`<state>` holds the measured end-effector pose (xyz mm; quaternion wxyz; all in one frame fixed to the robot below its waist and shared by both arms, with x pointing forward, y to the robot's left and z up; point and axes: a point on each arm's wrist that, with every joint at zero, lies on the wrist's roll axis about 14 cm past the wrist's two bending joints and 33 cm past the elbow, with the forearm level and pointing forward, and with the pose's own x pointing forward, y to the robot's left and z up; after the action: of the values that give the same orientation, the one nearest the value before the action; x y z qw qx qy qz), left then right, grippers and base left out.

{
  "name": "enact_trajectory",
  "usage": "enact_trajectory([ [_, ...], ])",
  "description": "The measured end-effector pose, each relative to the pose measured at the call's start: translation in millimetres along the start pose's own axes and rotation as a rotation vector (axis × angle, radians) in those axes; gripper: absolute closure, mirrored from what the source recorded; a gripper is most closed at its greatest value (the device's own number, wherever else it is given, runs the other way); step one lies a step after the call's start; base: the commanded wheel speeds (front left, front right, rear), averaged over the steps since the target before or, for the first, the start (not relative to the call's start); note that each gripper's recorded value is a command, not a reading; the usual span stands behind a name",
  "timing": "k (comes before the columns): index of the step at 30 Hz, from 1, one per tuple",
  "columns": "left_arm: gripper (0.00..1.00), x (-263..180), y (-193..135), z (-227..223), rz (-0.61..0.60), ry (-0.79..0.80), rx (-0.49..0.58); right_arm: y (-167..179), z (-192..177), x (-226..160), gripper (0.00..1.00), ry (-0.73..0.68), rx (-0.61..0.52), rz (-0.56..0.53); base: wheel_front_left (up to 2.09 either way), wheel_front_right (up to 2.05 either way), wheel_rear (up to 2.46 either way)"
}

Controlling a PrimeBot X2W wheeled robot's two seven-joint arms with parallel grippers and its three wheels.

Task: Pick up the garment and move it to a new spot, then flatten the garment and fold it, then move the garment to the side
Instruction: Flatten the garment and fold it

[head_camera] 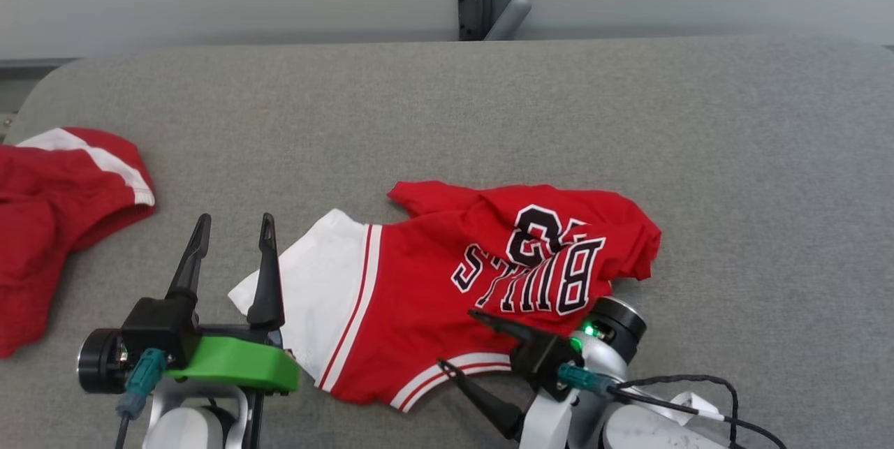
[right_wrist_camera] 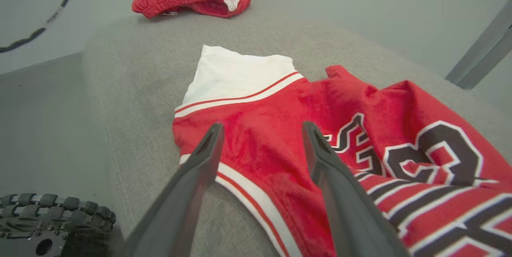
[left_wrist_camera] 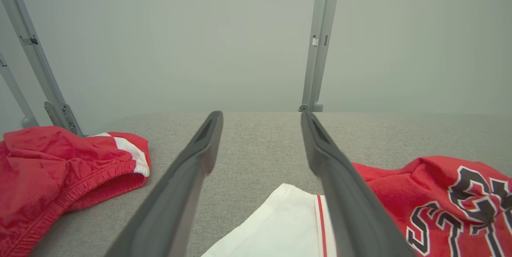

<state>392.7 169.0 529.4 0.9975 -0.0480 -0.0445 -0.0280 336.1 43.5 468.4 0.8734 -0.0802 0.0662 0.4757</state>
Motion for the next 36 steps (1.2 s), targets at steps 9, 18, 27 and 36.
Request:
enact_trajectory([
  [9, 0.0, 9, 18, -30, 0.064, 0.052, -0.009, 39, -62, 29, 0.0, 0.205, -0.045, 0.273, 0.0, 0.0, 0.0],
  [18, 0.0, 10, 31, -47, 0.104, 0.091, -0.003, 45, -72, 54, 1.0, 0.242, -0.027, 0.353, 0.0, 0.0, 0.0],
  [27, 0.0, 13, 32, -45, 0.111, 0.077, -0.008, -2, 22, 81, 1.0, -0.074, 0.029, 0.233, 0.0, 0.0, 0.0],
  [36, 0.0, 21, 16, -39, 0.064, 0.054, -0.016, -101, 112, 36, 1.0, -0.383, 0.084, -0.055, 0.0, 0.0, 0.0],
])
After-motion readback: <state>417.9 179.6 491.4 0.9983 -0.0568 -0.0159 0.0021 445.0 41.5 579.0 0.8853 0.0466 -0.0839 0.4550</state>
